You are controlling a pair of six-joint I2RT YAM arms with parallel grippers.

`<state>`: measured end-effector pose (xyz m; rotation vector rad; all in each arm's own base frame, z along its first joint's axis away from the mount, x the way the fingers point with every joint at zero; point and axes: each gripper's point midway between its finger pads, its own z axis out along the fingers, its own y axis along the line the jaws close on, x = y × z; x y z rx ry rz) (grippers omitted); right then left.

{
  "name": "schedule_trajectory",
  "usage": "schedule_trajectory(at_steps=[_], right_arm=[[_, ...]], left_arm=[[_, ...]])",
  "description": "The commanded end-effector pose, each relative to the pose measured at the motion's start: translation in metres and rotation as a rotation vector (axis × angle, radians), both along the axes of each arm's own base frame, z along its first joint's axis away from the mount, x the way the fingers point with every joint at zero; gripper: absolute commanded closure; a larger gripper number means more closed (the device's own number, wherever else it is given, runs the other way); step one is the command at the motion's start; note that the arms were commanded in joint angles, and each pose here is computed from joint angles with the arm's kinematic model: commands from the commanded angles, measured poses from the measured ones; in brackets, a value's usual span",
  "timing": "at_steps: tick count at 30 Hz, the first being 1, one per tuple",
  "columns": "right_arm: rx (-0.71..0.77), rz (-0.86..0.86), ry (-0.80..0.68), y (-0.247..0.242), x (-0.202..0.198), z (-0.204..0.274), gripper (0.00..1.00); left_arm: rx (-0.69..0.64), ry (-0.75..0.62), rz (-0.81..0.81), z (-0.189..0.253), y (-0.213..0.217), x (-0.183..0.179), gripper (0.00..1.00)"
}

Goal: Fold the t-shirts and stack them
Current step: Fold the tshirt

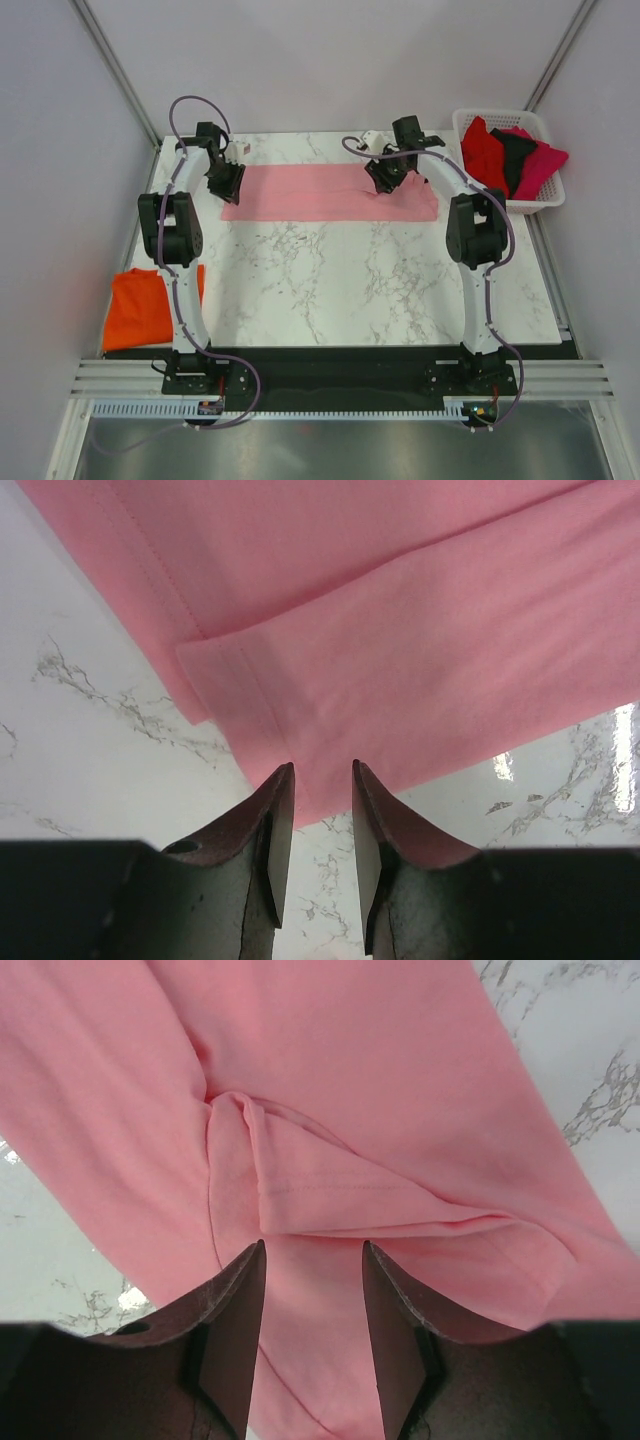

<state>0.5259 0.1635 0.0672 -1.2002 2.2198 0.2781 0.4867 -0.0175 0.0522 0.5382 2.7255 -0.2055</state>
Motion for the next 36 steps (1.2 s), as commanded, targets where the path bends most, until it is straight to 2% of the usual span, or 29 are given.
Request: schedule_trajectory(at_steps=[1, 17, 20, 21, 24, 27, 36], right_arm=[[0.019, 0.022, -0.04, 0.008, 0.013, 0.009, 0.48], [0.002, 0.053, -0.024, 0.02, 0.011, -0.005, 0.52], [-0.009, 0.052, -0.029, 0.02, 0.013, -0.006, 0.64], [-0.013, 0.049, -0.036, 0.02, 0.016, -0.005, 0.75], [-0.032, 0.041, -0.067, 0.021, 0.022, -0.001, 0.89], [-0.042, 0.047, -0.106, 0.023, 0.026, 0.007, 0.94], [-0.161, 0.114, -0.311, 0.049, 0.041, 0.027, 0.96]], left_arm=[[0.008, -0.01, -0.011, 0.0, 0.002, 0.003, 0.64], [0.018, -0.013, -0.006, 0.002, 0.004, 0.003, 0.63], [0.019, -0.011, -0.005, 0.001, 0.004, 0.002, 0.63], [0.02, -0.011, -0.004, 0.001, 0.005, 0.002, 0.64], [0.019, -0.01, -0.004, 0.001, 0.004, 0.002, 0.63], [0.017, -0.011, -0.003, 0.002, 0.004, 0.002, 0.63], [0.018, -0.015, -0.006, 0.005, 0.004, 0.0, 0.63]])
